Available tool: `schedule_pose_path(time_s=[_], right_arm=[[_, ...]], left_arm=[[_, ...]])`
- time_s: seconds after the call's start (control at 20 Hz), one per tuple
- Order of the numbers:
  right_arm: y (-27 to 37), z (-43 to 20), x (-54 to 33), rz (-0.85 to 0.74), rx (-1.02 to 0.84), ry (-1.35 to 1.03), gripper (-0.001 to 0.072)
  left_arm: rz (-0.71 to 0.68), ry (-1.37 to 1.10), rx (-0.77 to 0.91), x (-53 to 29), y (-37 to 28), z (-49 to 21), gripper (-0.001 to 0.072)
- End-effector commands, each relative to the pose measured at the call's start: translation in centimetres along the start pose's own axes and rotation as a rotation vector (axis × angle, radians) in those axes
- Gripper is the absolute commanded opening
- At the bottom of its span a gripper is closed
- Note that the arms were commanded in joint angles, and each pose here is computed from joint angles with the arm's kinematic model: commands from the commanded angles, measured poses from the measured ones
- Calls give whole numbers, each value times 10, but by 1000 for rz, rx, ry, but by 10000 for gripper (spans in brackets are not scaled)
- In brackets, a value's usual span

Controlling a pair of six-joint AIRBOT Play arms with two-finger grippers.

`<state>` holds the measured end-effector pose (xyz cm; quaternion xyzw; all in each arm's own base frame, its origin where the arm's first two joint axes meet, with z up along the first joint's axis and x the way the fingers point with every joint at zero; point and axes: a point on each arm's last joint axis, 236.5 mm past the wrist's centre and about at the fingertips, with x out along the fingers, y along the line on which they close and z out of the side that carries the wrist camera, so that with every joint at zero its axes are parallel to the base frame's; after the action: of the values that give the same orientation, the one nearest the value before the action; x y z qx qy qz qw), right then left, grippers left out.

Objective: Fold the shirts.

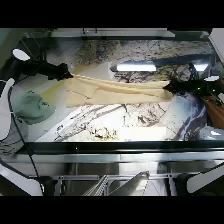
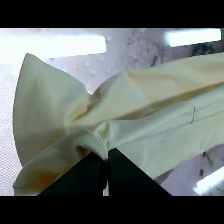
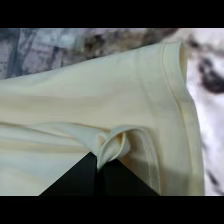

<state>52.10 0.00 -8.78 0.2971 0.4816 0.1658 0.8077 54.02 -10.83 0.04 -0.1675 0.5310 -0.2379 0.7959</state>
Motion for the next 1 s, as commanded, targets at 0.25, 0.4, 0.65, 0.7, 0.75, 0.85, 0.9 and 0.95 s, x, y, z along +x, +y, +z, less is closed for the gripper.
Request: schedule_pose_path(time_s=[0.25,0.4,0.65,0.7,0.75,0.85,0.9,0.95], right_arm=[[-16,-4,7,-46,-32,16,15],[-16,-4,7,-45,-33,16,16],[-10,-7,3,-28,-38,31,314],[-4,-6,-4,-16,-44,34,406],[2,-4,-14,-4,-53,35,406],[5,7,-41,-29,-90,4,490],[-1,14,-55,-61,-98,-19,587],[-7,19,-65,-83,-77,-39,606]], left_arm=[[14,124,48,49,10,-4,20],[5,143,96,64,7,-10,20],[-6,162,117,63,-1,-15,490],[-13,185,108,56,-2,-20,632],[-18,200,102,46,-5,-23,662],[-23,212,97,18,-12,-23,661],[-22,206,99,3,-16,-22,662],[-20,193,100,-12,-21,-19,662]])
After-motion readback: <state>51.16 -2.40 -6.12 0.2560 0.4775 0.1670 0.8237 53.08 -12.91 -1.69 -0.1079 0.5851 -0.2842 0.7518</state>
